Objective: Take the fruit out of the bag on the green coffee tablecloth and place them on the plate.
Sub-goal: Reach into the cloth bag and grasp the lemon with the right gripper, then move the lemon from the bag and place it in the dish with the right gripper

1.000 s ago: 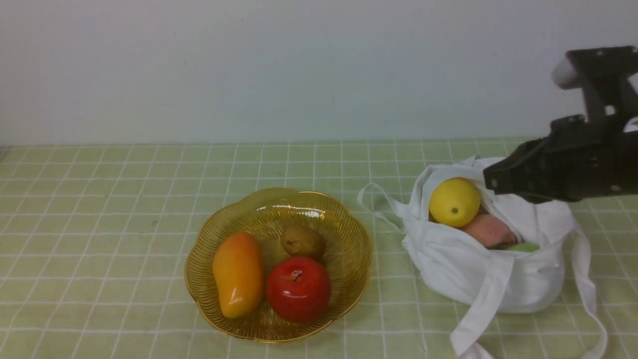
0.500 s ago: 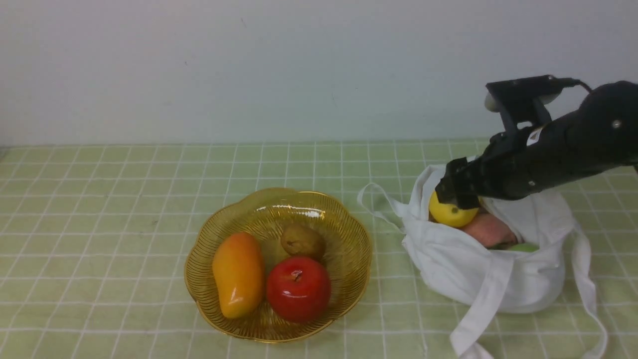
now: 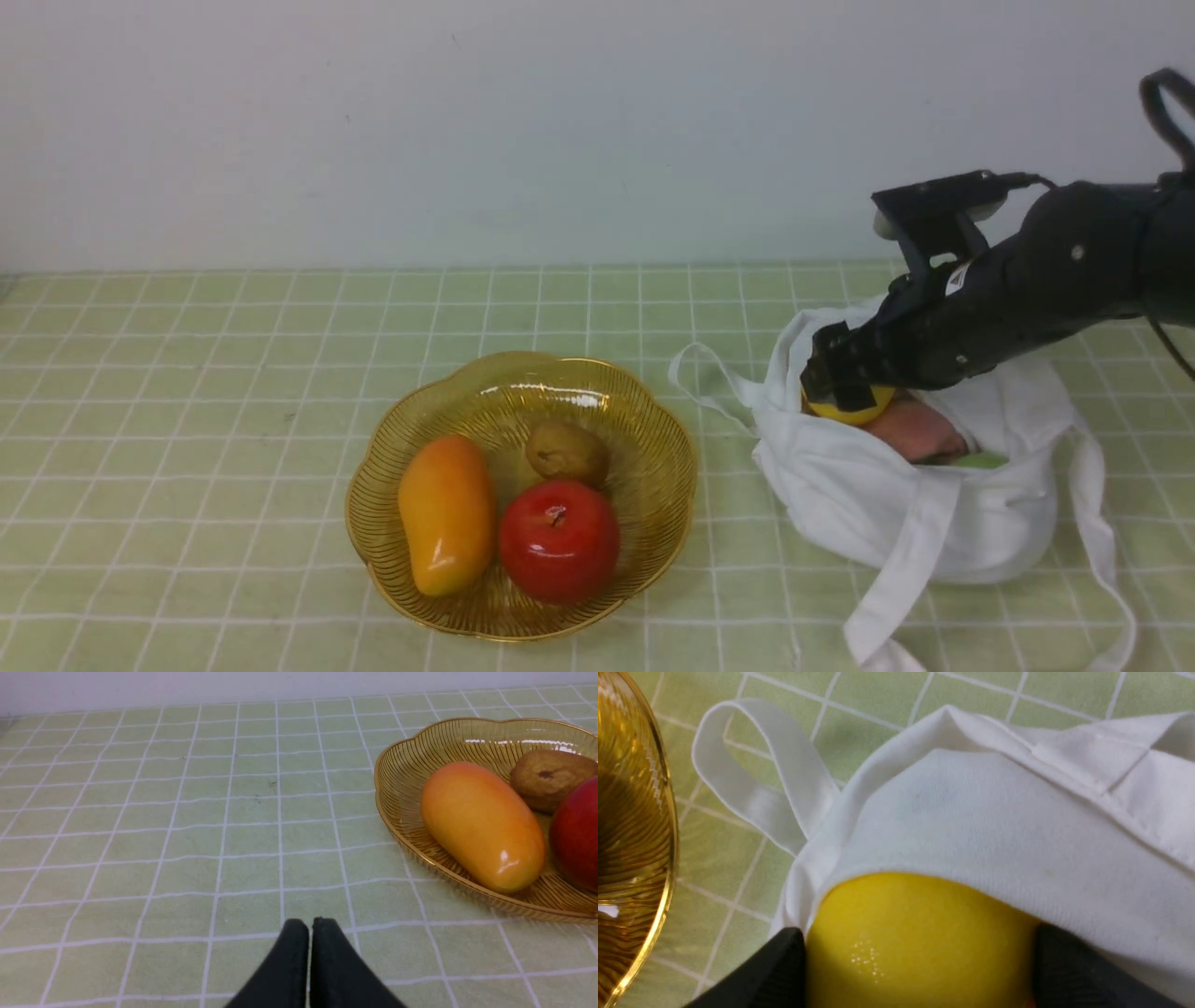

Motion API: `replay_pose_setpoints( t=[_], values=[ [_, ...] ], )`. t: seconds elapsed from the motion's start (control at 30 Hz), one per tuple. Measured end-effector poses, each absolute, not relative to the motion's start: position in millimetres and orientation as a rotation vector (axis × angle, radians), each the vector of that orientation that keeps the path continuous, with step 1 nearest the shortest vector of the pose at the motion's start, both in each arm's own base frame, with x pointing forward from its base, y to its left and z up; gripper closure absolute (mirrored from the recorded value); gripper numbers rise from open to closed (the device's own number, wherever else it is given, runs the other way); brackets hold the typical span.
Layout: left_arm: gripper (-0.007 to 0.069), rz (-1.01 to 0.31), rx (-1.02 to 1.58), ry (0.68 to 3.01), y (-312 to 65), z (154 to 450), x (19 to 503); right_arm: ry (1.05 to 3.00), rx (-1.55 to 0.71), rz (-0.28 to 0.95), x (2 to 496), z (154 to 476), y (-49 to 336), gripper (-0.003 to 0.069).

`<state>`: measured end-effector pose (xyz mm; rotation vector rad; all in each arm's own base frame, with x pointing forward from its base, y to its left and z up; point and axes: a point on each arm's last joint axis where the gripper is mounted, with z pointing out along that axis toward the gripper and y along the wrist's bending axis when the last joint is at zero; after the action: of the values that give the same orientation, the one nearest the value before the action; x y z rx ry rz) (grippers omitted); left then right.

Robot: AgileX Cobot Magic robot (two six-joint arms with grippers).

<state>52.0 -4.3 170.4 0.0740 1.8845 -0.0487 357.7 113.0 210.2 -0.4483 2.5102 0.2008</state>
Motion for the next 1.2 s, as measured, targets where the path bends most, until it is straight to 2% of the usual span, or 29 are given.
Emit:
replay_pose_setpoints(
  t=[0.13,0.47,0.8,0.87,0.97,1.07,1.13,1.2],
  values=[
    [0.0633,-0.049,0.074,1.884,-4.3,170.4,52.0,2.510,-0.457,0.195,355.9,213.8,112.3,0.0101],
    [0.0633,-0.049,0.074,1.884,-4.3,170.4,52.0,2.493,-0.481,0.205,336.8,249.3,107.8,0.0101],
    [0.0633,-0.049,0.074,1.884,-4.3,170.4,52.0,2.663,-0.549,0.226,321.2,257.8,106.2,0.0101],
    [0.0633,-0.049,0.074,1.884,-4.3,170.4,52.0,2.683,-0.543,0.272,319.9,267.8,108.8,0.0101],
    [0.0633,-0.049,0.074,1.884,-4.3,170.4,52.0,2.642,-0.525,0.407,318.5,288.0,116.9,0.0101],
    [0.0633,-0.049,0.074,1.884,-4.3,170.4,52.0,2.558,-0.557,0.554,318.1,303.7,128.4,0.0101],
    [0.0633,-0.049,0.074,1.884,-4.3,170.4,52.0,2.439,-0.663,0.684,316.9,311.5,147.1,0.0101],
    [0.0633,-0.049,0.074,1.884,-4.3,170.4,52.0,2.390,-0.716,0.725,316.0,311.3,158.6,0.0101]
  ],
)
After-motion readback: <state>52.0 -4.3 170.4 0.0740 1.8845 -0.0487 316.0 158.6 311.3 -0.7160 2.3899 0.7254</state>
